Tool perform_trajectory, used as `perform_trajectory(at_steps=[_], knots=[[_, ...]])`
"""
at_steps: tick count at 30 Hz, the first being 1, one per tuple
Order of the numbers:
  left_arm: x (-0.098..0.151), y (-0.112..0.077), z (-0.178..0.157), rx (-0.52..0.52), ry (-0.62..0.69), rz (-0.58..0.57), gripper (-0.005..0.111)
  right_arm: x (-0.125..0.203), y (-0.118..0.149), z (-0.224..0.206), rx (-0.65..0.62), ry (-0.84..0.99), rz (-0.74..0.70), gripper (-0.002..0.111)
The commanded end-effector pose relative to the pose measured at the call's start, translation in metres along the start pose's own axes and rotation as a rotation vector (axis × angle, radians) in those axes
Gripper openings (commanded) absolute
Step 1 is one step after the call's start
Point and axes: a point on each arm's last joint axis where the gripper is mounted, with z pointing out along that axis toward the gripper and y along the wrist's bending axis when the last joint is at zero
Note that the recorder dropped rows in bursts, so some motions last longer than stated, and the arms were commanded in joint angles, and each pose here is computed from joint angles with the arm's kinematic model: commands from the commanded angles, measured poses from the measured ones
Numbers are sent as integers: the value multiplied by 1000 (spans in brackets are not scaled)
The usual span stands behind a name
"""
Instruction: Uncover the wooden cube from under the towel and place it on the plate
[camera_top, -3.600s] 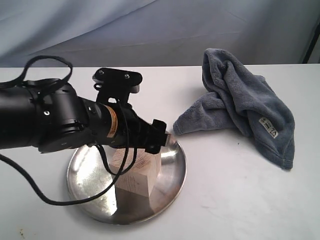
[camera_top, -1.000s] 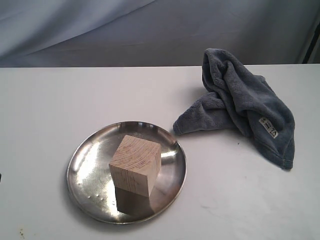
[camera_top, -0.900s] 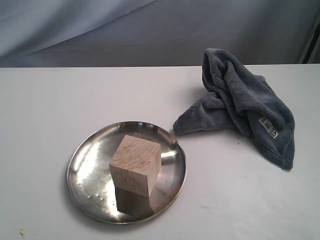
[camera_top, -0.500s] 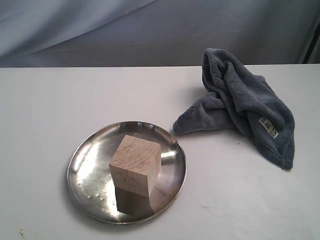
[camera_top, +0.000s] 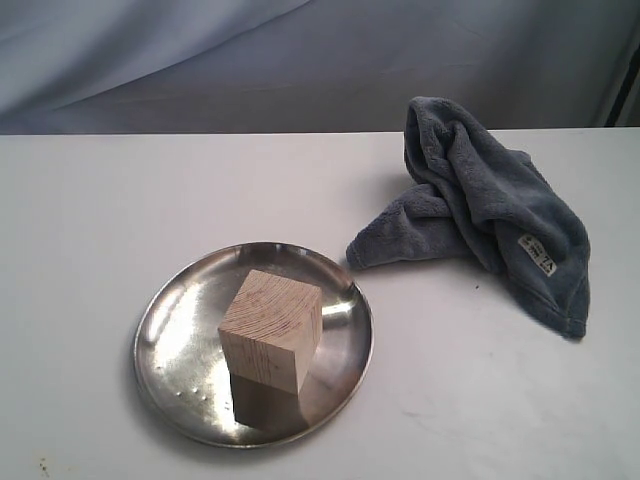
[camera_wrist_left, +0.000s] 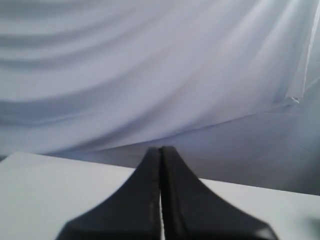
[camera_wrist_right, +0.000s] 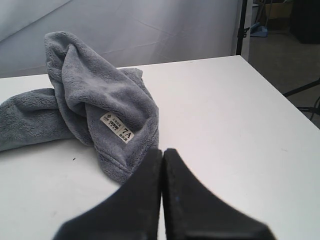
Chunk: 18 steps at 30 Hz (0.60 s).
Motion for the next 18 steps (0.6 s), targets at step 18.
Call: perform_trajectory(at_steps=[18], knots=[[113,2,56,47,40,227,0,0,0,0,7,-8,-7,0]])
